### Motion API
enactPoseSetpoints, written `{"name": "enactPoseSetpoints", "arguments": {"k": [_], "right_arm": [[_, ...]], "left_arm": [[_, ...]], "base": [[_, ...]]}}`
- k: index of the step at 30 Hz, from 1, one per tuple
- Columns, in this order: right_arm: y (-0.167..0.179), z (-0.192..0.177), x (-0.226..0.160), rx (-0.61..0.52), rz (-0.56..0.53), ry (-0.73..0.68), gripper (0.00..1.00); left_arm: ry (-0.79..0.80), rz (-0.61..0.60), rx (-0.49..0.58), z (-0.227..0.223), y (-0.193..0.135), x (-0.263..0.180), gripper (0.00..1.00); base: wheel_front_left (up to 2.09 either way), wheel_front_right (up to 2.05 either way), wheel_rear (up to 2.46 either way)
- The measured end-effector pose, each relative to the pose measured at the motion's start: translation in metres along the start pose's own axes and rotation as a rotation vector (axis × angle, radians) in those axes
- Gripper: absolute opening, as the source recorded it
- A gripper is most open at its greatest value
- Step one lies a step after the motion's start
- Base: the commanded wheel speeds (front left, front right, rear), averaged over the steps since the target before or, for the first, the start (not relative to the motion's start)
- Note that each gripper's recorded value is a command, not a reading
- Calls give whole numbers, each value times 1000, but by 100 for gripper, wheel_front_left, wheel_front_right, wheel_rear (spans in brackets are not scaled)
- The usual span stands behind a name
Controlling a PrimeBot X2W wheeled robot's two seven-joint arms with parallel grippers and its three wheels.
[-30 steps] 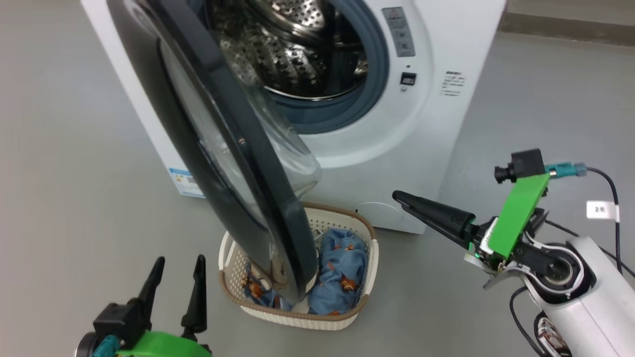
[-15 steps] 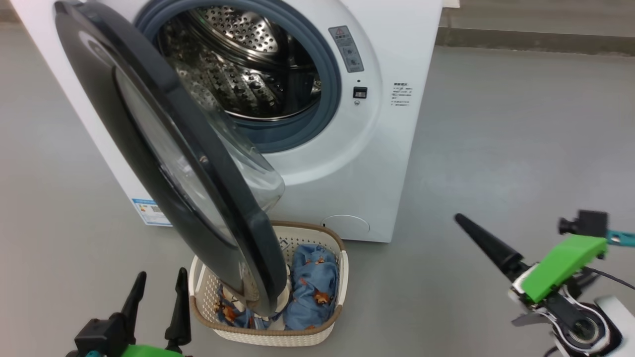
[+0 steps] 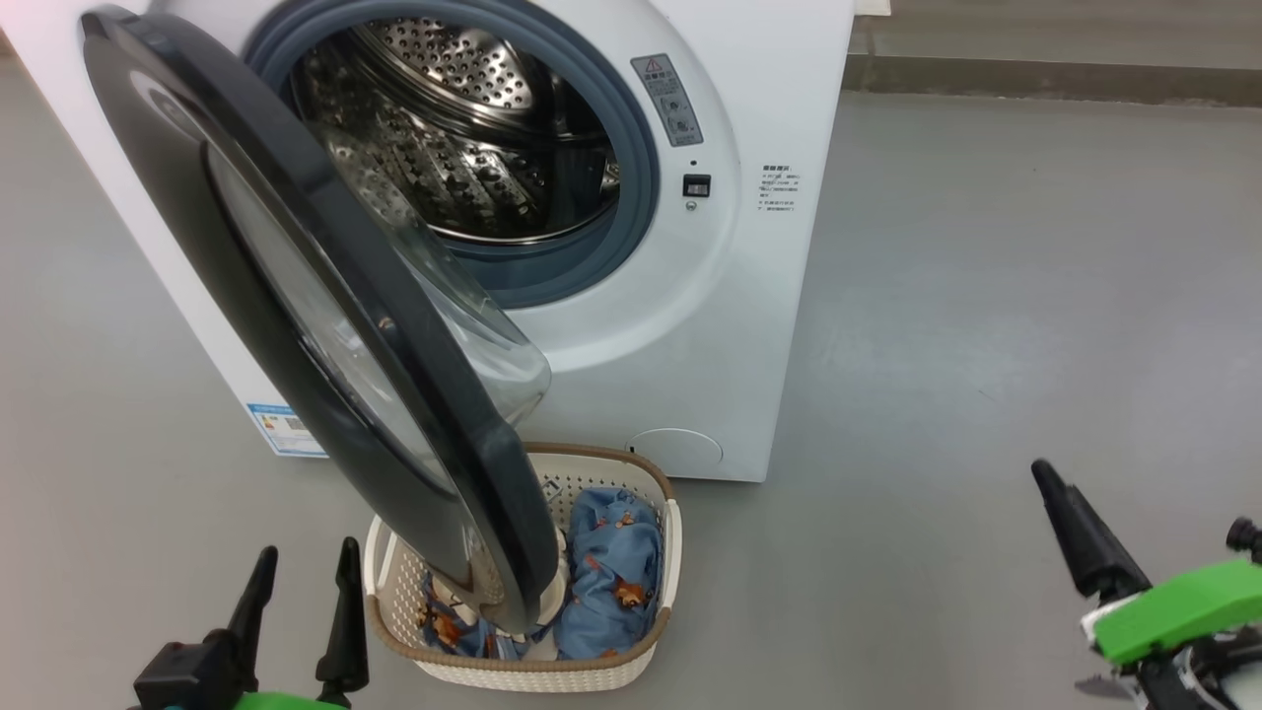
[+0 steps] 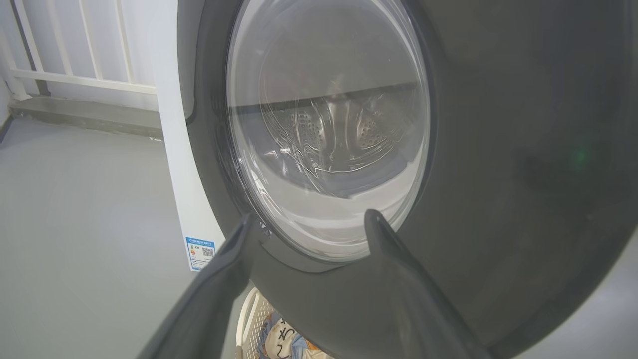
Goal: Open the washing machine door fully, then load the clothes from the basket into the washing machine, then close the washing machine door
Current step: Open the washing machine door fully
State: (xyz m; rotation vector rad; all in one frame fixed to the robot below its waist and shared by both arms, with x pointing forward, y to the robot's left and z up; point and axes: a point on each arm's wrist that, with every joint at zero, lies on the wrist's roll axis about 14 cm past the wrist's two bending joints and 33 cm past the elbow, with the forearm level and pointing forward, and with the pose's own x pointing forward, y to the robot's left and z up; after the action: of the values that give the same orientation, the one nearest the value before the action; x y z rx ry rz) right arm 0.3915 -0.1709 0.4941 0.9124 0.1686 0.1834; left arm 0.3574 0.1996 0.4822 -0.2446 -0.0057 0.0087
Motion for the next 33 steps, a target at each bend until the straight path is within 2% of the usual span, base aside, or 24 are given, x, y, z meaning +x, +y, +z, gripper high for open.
{"name": "enactPoseSetpoints", "arguments": {"k": [8,13,23,27,33], "right_arm": [[-25,-14,-12,-307,-26,51,100],[-12,12,-4,-528,16,-38,100],[-1,16,-21,-658,7,-141,100],[2,6,-28,-765,25,-119,100],[-6,-1,-37,-767,-19,-117,100]], "left_arm": [[-6,3,-1,2,1,-1,100],[-6,7,0,2,2,-2,100],[-7,15,3,2,4,-4,100],[-6,17,3,2,5,-4,100],[7,24,3,-3,7,-7,100]], "base": [[0,0,0],[0,0,0],[0,0,0],[0,0,0],[0,0,0]]}}
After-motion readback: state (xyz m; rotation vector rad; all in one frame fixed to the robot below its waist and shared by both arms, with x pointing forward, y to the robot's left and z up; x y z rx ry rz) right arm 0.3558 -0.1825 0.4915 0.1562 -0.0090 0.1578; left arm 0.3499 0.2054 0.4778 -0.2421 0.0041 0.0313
